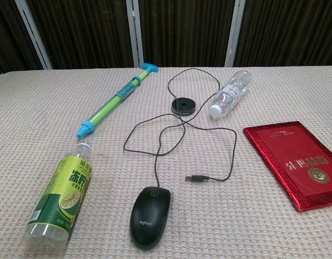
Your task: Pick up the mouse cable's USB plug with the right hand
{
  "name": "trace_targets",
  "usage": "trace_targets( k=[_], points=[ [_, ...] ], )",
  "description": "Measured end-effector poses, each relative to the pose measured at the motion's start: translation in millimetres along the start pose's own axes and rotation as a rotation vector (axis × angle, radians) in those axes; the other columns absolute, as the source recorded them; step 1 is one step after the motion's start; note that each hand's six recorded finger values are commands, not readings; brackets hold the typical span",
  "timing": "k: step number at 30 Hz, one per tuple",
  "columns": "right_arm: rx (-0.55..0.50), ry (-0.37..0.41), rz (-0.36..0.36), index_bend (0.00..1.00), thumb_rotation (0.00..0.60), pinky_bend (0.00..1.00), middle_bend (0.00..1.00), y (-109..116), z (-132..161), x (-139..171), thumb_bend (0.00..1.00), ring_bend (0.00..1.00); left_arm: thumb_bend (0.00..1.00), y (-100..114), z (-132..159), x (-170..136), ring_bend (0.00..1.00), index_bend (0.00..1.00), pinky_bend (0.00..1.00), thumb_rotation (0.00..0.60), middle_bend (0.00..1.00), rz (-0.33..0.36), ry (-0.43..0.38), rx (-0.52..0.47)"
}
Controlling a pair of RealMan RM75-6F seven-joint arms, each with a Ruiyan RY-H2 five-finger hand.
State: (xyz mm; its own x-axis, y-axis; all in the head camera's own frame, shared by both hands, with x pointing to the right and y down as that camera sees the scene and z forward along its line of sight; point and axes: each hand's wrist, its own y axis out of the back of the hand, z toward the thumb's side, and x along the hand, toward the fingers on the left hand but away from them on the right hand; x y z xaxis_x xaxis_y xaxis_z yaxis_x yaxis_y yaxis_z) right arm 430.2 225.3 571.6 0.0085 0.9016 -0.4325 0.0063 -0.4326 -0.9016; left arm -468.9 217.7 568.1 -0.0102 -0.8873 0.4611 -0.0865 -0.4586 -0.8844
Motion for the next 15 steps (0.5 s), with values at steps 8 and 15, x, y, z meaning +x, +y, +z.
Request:
trace_targets(
  k=[8, 15],
  points=[
    [-0.005, -0.002, 0.004, 0.01, 0.600, 0.00, 0.00, -0.1, -0.1, 1.0, 0.08, 0.00, 0.14, 0.2, 1.0, -0.7, 0.00, 0.07, 0.00, 0.600, 0.00, 0.001, -0.006, 0.003],
    [-0.014, -0.005, 0.008, 0.01, 0.600, 0.00, 0.00, -0.6, 0.7, -0.8, 0.08, 0.00, 0.14, -0.8, -0.1, -0.5, 0.00, 0.07, 0.00, 0.600, 0.00, -0.006, -0.001, -0.002]
  ],
)
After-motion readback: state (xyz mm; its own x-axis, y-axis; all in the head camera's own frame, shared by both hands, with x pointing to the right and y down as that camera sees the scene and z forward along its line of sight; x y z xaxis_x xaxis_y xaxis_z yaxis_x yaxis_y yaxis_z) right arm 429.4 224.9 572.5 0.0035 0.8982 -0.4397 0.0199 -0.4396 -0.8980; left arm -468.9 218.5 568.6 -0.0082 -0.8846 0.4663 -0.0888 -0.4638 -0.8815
